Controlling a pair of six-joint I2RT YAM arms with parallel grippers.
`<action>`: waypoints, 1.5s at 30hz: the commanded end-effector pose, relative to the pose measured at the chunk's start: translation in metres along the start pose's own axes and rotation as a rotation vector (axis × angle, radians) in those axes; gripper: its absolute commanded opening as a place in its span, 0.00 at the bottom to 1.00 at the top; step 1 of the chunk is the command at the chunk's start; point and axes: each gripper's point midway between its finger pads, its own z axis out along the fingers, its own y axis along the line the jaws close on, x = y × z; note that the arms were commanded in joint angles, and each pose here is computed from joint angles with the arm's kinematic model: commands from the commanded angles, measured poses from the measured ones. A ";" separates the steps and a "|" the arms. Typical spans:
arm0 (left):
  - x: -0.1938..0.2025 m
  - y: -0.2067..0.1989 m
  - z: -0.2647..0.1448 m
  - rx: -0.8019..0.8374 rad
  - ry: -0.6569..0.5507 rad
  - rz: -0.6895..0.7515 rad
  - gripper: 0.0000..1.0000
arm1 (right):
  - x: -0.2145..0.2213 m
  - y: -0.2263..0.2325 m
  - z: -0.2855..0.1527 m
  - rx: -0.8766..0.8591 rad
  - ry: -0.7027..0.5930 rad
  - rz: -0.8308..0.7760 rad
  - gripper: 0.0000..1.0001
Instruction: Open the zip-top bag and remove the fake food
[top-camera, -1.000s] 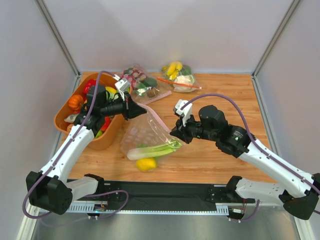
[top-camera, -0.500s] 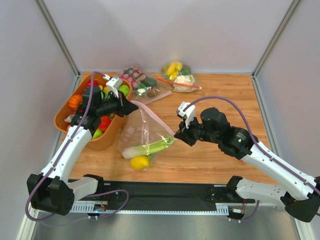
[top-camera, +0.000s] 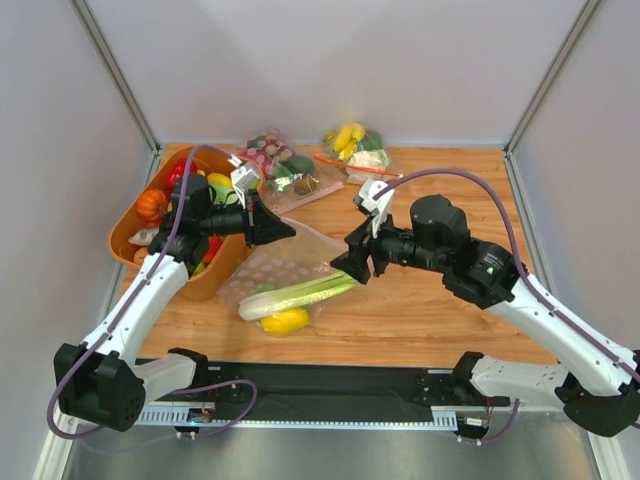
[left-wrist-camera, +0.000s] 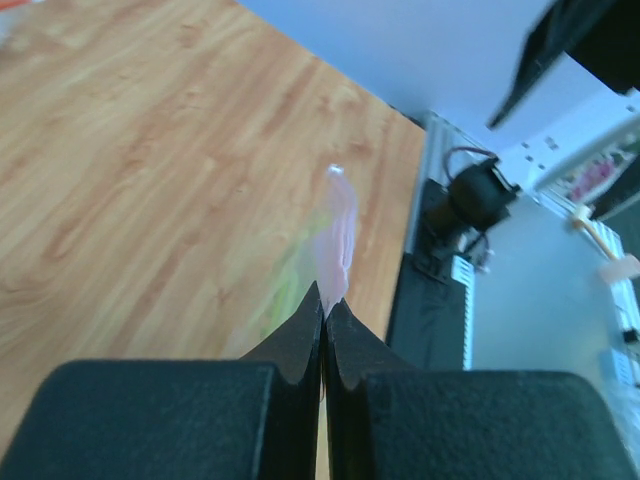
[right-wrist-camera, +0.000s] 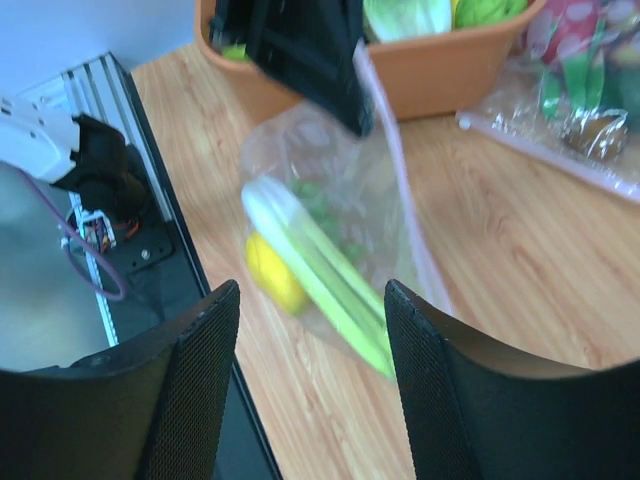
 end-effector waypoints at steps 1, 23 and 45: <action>-0.008 -0.048 0.000 0.203 0.025 0.126 0.00 | -0.035 -0.006 0.011 0.021 -0.102 -0.022 0.62; -0.002 -0.065 0.000 0.277 0.059 0.134 0.00 | 0.011 -0.037 0.010 0.149 -0.017 -0.019 0.63; -0.001 -0.065 0.000 0.277 0.061 0.136 0.00 | 0.039 -0.035 0.021 0.121 0.045 0.012 0.62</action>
